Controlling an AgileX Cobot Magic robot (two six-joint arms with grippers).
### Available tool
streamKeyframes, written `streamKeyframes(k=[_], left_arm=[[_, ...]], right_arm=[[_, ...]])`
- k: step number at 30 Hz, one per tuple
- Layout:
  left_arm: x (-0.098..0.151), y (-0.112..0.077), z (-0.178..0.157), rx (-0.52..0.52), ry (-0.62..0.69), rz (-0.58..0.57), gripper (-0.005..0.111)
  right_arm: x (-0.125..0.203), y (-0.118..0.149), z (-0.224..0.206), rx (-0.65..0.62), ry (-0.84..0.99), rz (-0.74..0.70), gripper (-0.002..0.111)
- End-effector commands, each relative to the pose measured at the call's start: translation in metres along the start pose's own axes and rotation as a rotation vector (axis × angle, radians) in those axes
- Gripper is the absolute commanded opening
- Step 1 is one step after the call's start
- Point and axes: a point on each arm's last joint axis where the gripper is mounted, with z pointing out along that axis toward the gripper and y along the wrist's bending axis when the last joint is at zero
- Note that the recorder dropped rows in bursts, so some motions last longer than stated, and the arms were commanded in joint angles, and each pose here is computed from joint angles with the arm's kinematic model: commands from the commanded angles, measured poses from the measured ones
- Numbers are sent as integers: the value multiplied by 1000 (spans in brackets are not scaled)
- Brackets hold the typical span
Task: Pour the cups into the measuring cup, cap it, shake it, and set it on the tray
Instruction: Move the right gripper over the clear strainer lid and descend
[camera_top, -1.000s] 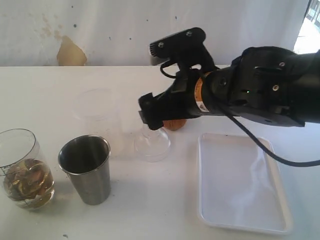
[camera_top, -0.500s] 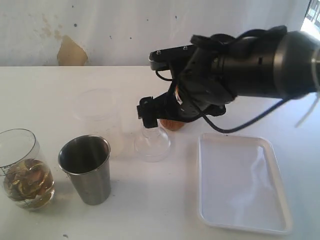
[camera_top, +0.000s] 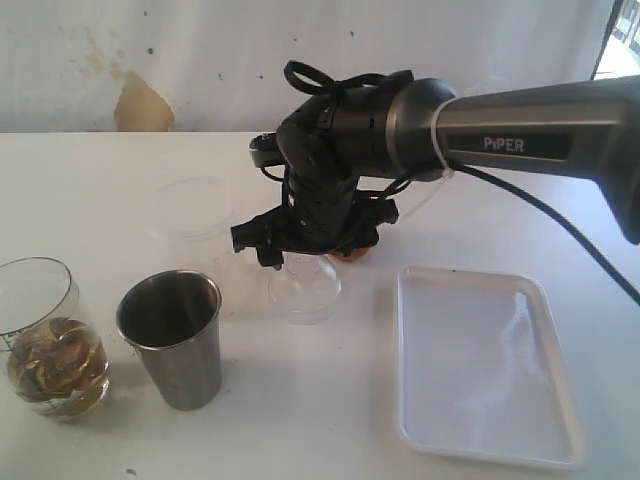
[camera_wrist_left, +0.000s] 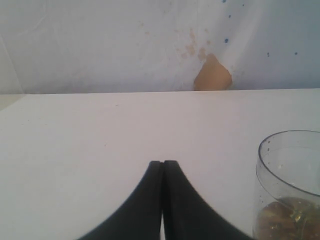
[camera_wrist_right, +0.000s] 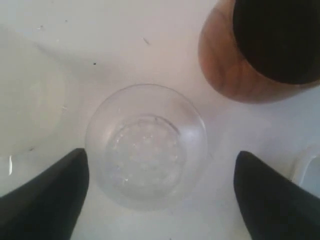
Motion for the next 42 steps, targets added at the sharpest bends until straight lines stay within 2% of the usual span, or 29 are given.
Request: streamKeyframes(k=[1,7,15,21,25,32,42], left_arm=[[1,0,0,3,-10,0,0],[1,0,0,3,-10,0,0],[1,0,0,3,-10,0,0],[1,0,0,3,-10,0,0],[1,0,0,3,-10,0,0],[1,0,0,3,-10,0,0],[1,0,0,3,-10,0,0]], right_arm=[[-8,1,-2,-35,-62,-19,72],[-5,1,6,-24,-32,-18,62],[1,0,18,8,16,-32,59],[-1,1,15,-2,-2,-48,46],[-4,1,9,-11,-24,-74,46],[-8,2,5,-34,-63,-88,60],[-11,1,12,-5,-112,-143,60]])
